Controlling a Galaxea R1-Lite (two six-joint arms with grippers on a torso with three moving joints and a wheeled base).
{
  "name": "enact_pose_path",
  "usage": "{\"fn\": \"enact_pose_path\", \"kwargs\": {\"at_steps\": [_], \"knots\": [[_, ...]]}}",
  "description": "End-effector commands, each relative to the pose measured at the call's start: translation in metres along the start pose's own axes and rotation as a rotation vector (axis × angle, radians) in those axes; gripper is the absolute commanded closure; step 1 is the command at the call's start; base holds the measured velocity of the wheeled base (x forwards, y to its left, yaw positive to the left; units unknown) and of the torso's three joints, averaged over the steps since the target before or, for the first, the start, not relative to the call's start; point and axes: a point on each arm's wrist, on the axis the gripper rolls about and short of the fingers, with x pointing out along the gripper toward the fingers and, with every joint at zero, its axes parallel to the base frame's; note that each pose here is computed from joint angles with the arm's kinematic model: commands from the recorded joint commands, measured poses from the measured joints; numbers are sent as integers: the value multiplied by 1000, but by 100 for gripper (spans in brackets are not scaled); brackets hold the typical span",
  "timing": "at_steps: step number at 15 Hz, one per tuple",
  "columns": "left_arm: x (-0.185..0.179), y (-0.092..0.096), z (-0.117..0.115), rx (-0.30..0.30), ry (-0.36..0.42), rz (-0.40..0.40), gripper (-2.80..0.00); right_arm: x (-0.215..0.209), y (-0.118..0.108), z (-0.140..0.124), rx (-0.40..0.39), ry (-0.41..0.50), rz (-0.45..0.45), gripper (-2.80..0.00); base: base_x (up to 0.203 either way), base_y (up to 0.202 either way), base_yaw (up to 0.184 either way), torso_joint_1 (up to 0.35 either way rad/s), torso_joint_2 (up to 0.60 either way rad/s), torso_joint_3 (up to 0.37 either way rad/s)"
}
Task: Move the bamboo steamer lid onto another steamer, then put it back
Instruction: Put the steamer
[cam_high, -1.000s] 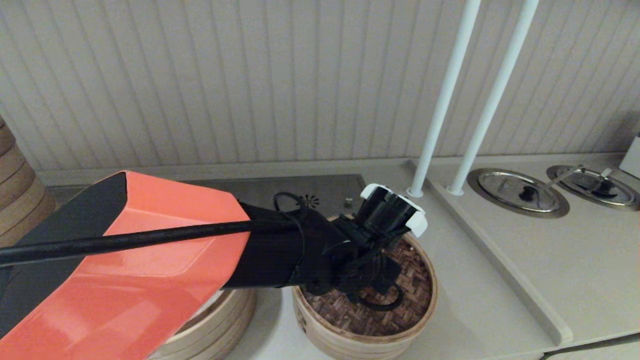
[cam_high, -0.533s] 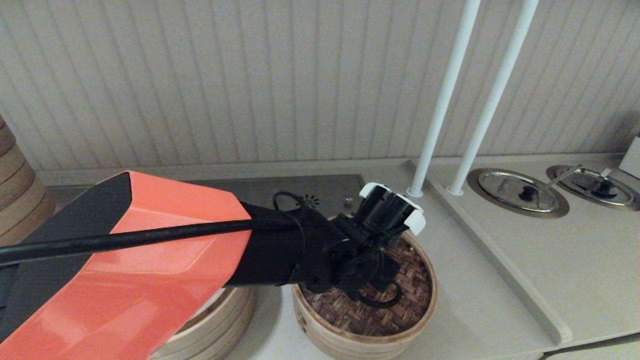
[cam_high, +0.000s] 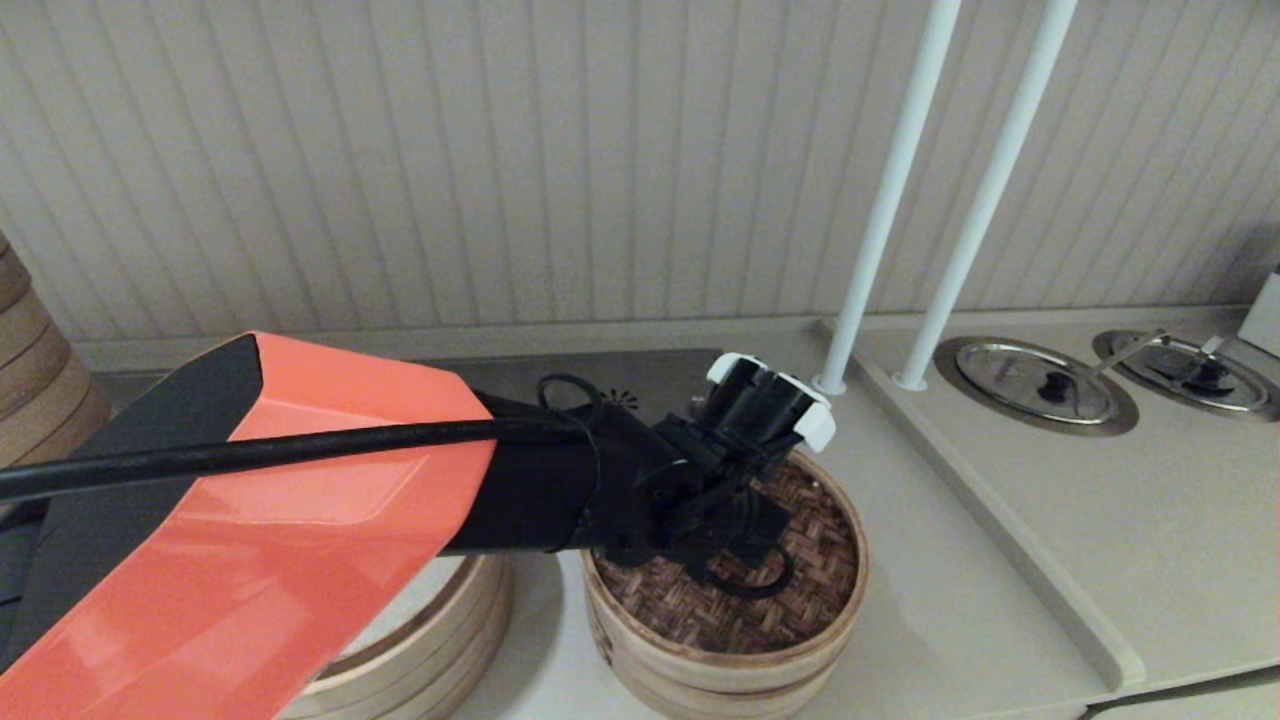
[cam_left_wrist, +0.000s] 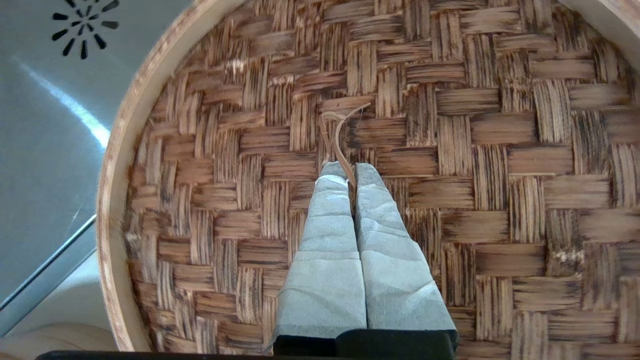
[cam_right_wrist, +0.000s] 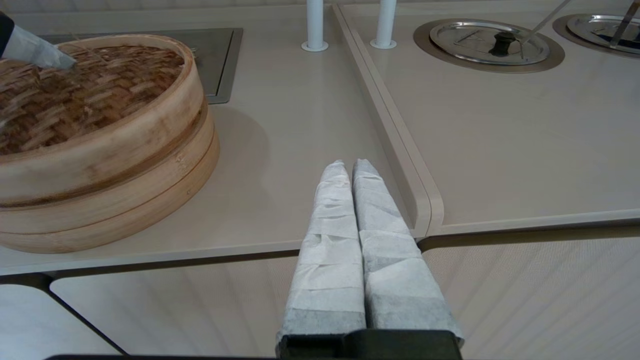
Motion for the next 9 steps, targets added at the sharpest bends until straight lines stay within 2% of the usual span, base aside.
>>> {"fn": "enact_pose_path", "kwargs": {"at_steps": [1,9], "knots": [[0,3,2,-6,-6,7,0,0,0,-1,-1,3,0,0,0,0,0,0,0,0],[9,-1,0,-4,4,7,0,0,0,-1,-1,3,0,0,0,0,0,0,0,0]]}}
